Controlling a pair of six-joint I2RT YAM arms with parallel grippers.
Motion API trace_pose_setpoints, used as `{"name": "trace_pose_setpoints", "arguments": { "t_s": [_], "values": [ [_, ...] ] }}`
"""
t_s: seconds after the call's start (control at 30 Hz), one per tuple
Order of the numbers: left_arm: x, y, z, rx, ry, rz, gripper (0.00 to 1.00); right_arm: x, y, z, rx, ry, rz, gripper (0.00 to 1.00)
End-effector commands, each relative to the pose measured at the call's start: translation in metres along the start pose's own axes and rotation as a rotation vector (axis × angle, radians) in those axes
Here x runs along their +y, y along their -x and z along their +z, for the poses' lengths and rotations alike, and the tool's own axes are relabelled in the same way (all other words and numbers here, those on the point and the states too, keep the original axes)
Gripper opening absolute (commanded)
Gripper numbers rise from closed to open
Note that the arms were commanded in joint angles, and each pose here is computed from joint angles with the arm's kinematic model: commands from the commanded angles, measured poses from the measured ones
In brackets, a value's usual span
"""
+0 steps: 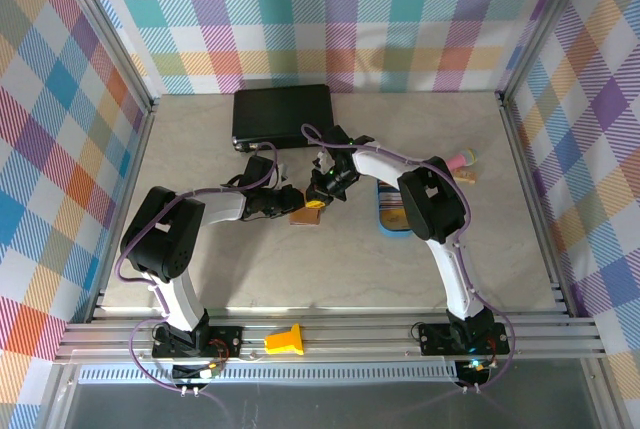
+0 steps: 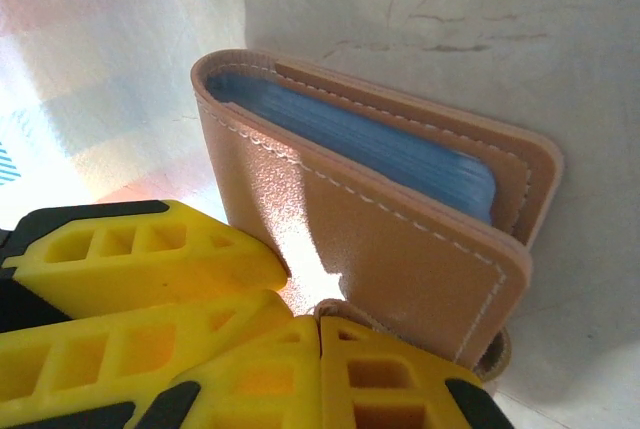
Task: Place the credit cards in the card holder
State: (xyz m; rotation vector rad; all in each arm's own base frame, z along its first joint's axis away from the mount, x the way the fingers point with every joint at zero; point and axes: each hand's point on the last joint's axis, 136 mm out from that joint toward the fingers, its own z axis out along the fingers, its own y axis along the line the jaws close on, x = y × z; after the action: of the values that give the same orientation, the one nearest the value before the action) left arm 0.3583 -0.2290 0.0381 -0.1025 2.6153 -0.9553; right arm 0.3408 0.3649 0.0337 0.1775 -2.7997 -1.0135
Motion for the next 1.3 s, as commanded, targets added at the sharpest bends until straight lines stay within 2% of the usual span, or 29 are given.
{"name": "trace_pose_setpoints", "arguments": {
  "t_s": [0.0, 0.57, 0.9, 0.97, 1.07, 1.27],
  "values": [
    [0.007, -0.007, -0.002, 0.017, 0.015, -0.013, 0.21, -0.083, -0.039, 0.049, 0.117, -0.270, 0.120, 0.00],
    [0.007, -0.002, -0.026, -0.024, 0.016, -0.025, 0.21, -0.099, -0.043, 0.055, 0.116, -0.310, 0.134, 0.00],
    [0.010, 0.002, -0.041, -0.067, 0.014, -0.043, 0.23, -0.063, -0.026, 0.033, 0.028, -0.243, 0.065, 0.01],
    [0.010, 0.004, -0.045, -0.076, 0.017, -0.042, 0.25, -0.054, -0.022, 0.027, 0.009, -0.224, 0.052, 0.14],
    [0.010, 0.007, -0.053, -0.089, 0.022, -0.043, 0.26, -0.035, -0.015, 0.014, -0.024, -0.192, 0.027, 0.26],
    [0.007, 0.017, -0.073, -0.130, 0.034, -0.037, 0.28, 0.014, -0.004, -0.023, -0.097, -0.108, -0.037, 0.38]
  ]
}}
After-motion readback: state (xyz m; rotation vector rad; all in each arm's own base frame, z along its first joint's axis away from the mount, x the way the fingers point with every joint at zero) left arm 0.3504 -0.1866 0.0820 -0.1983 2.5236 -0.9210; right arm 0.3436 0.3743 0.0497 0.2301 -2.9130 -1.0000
